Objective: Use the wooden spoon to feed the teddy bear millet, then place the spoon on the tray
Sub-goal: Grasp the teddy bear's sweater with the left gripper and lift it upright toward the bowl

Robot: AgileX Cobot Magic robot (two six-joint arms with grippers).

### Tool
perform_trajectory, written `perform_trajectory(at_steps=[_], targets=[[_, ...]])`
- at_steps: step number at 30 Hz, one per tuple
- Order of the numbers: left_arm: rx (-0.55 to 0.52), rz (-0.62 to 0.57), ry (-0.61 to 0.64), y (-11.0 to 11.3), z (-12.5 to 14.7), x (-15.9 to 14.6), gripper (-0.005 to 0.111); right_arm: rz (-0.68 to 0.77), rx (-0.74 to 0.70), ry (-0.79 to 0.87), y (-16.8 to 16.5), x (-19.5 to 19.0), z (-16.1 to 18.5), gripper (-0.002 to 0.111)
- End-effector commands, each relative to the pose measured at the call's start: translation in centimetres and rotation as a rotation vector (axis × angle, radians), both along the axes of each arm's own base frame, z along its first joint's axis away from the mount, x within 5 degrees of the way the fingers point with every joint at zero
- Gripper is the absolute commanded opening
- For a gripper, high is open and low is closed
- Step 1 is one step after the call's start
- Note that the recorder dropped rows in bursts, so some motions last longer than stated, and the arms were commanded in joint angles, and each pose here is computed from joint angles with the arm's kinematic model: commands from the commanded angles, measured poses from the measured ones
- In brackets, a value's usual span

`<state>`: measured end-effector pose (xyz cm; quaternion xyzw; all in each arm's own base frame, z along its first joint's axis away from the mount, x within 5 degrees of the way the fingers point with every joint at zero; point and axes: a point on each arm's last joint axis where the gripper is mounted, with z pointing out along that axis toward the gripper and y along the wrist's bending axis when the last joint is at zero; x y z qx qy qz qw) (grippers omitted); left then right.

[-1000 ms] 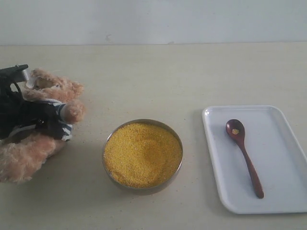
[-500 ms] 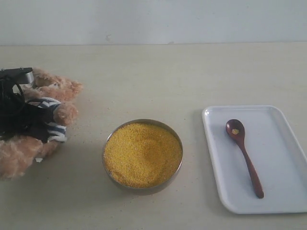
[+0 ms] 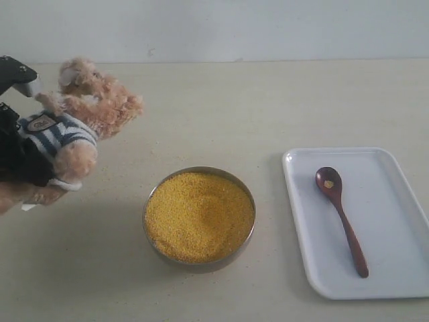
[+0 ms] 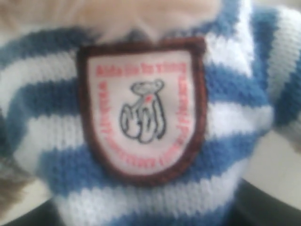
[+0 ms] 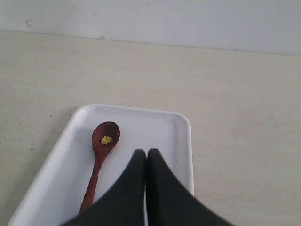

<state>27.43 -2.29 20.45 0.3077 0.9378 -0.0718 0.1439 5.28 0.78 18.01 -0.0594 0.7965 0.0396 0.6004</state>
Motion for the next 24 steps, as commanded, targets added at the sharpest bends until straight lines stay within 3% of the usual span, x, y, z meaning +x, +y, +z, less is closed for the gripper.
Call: perform_trajectory(at_steps=[1, 7, 13, 16, 20, 22, 24], targets=[[0.003, -0.172, -0.091, -1.5, 1.0, -0.6, 0.004, -0.004, -0.012, -0.012, -0.1, 0.0, 0.1, 0.000], [0.087, -0.537, -0.099, -3.3, 0.2, -2.9, 0.004, -0.010, -0.093, -0.061, -0.3, 0.1, 0.4, 0.000], [0.120, -0.585, -0.150, -3.3, 0.1, -3.4, 0.004, -0.009, -0.088, -0.091, -0.3, 0.2, 0.7, 0.000], [0.147, -0.601, -0.150, -3.1, 0.2, -3.4, 0.004, -0.005, -0.064, -0.257, -0.1, 0.3, 2.2, 0.000], [0.160, -0.589, -0.185, -3.0, 0.1, -3.2, 0.004, -0.044, 0.461, -0.528, -0.4, -0.1, 5.2, 0.000], [0.168, -0.559, -0.209, -2.9, -0.1, -3.1, 0.004, -0.051, 0.722, -0.582, -0.8, -0.3, 6.0, 0.000], [0.169, -0.538, -0.218, -2.9, -0.2, -3.0, 0.004, -0.027, 0.712, -0.599, -0.7, -0.6, 7.1, 0.000]])
